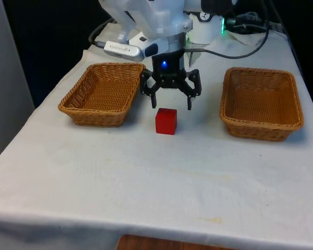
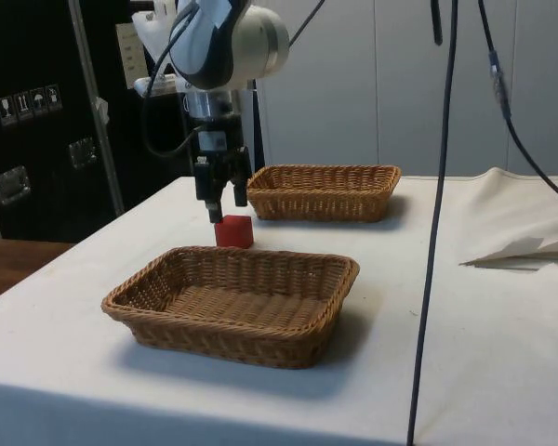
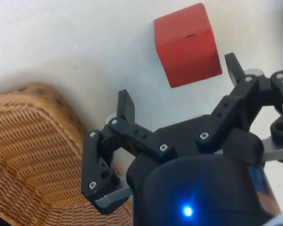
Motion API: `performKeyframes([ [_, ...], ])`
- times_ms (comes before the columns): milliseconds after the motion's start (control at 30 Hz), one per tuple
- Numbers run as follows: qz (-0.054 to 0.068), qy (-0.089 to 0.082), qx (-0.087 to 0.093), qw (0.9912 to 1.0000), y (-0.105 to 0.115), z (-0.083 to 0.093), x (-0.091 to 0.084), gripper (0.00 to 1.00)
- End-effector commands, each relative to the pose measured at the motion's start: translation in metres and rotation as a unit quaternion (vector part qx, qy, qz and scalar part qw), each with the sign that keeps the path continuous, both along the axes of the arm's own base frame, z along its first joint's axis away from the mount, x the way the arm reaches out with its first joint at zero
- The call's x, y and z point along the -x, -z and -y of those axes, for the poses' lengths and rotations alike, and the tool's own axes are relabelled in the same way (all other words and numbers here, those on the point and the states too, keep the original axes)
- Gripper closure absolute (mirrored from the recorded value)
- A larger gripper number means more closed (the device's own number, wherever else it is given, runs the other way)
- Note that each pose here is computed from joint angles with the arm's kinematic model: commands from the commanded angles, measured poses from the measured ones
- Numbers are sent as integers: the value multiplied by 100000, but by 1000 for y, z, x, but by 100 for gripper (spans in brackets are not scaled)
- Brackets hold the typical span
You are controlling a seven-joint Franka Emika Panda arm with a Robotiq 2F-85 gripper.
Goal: Pick up the red cube and place it into the right basket.
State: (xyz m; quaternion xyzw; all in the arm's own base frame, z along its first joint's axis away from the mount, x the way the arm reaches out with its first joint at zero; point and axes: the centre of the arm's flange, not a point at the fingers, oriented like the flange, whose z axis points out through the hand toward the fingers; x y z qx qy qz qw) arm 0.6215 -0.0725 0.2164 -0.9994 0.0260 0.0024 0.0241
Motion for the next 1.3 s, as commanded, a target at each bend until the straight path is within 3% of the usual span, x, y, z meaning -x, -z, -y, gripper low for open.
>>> performKeyframes([
  [0,167,-110,-363,99999,2,-1,-2,0],
  [467,-780,-241,446,99996,18,-3,-6,0],
  [833,-1496,-92,1078,99983,27,7,-4,0],
  [1267,-1111,-36,1113,99988,32,11,-12,0],
])
